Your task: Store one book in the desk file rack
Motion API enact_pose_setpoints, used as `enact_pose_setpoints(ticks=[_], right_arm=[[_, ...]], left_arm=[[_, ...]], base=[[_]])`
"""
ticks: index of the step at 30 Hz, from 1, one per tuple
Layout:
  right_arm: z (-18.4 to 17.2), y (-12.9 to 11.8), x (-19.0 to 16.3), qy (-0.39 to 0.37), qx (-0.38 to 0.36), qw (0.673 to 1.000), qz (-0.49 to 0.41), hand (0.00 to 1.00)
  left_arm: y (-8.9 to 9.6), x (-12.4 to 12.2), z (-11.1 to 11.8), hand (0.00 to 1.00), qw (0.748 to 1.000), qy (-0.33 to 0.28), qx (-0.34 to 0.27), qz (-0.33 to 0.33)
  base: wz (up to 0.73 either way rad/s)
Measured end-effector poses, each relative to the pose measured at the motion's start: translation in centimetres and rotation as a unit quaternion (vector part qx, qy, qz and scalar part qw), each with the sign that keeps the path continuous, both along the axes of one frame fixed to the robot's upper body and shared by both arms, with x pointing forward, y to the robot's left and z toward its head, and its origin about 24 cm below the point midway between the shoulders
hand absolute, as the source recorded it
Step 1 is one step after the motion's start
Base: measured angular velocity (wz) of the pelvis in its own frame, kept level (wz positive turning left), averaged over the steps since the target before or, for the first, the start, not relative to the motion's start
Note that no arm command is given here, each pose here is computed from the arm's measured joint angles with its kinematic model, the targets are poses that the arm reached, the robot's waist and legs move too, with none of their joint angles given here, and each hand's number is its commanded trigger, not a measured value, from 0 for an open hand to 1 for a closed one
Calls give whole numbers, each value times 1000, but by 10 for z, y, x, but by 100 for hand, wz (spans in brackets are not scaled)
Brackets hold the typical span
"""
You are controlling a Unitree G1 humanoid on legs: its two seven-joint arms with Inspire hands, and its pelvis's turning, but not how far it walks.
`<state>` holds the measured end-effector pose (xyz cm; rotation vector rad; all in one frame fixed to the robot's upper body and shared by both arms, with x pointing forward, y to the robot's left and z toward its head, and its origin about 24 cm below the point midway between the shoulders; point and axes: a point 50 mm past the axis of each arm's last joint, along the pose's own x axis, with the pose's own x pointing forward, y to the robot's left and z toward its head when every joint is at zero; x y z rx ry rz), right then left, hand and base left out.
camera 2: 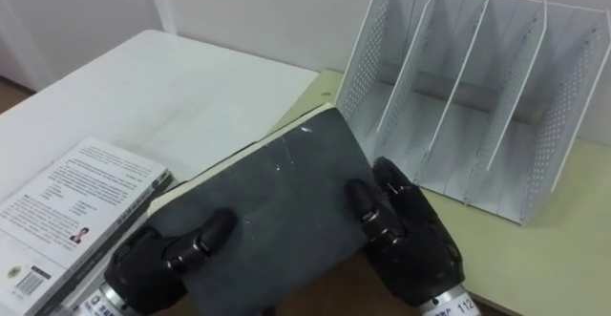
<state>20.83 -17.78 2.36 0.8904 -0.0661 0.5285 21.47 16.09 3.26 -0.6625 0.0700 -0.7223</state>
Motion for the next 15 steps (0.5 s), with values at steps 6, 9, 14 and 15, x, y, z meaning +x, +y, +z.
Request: enact_pose_setpoints(ticks=[6,9,14,15], right_arm=[[3,2,2,-14,12,1000,-6,100],[3,2,2,-16,17,1000,-6,100],[3,-1,2,-19,-17,1000,-4,100],[3,-1,2,-19,-26,999,-3,100]], left_arm=[[-2,2,6,0,1000,-10,0,2],[-2,3,7,0,1000,-10,0,10],[0,5,11,0,999,-31,-3,39],[0,5,10,0,999,-32,-3,42]], base=[[0],[0],[0],[0]])
